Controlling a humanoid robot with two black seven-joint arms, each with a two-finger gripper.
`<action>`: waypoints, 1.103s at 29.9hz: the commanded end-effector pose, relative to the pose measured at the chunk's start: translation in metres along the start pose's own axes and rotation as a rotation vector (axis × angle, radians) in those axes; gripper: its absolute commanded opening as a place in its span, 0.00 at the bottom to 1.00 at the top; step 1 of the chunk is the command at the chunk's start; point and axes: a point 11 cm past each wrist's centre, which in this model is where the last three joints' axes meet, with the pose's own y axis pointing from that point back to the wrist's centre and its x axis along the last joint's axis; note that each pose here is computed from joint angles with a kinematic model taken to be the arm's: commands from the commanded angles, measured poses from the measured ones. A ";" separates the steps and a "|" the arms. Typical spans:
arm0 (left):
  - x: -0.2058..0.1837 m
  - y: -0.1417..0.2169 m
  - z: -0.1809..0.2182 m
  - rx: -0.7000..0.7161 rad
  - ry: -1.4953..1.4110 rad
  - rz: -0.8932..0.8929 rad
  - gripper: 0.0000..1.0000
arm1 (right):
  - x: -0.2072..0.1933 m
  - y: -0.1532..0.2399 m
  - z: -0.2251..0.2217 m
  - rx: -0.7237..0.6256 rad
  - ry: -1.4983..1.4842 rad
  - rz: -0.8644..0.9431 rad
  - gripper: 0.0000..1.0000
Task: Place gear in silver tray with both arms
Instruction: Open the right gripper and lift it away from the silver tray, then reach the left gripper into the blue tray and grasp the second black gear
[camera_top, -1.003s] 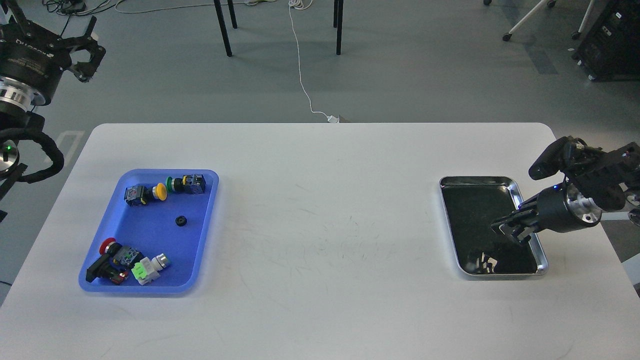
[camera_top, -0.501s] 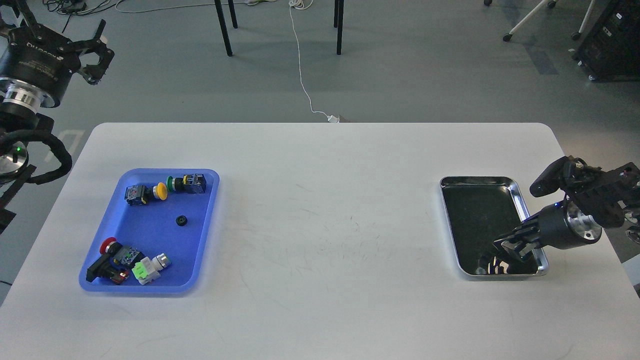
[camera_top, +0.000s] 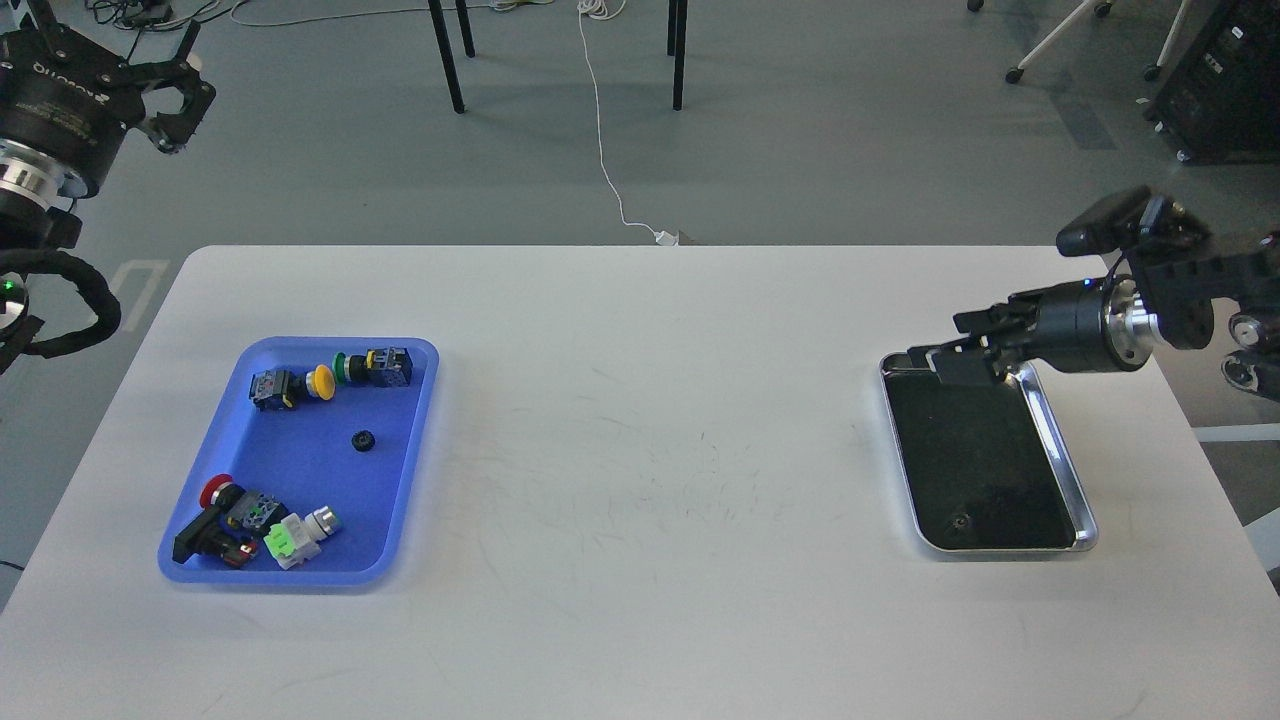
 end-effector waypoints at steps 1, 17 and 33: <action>-0.027 -0.005 -0.002 0.085 -0.168 -0.107 0.98 | 0.049 0.011 0.003 0.033 -0.204 0.258 0.93; -0.033 0.034 -0.054 0.535 -1.236 -0.543 0.98 | 0.091 0.057 0.036 0.273 -1.073 0.856 0.94; 0.044 0.116 -0.133 0.807 -1.946 -0.924 0.94 | -0.014 0.050 0.055 0.486 -1.789 1.005 0.96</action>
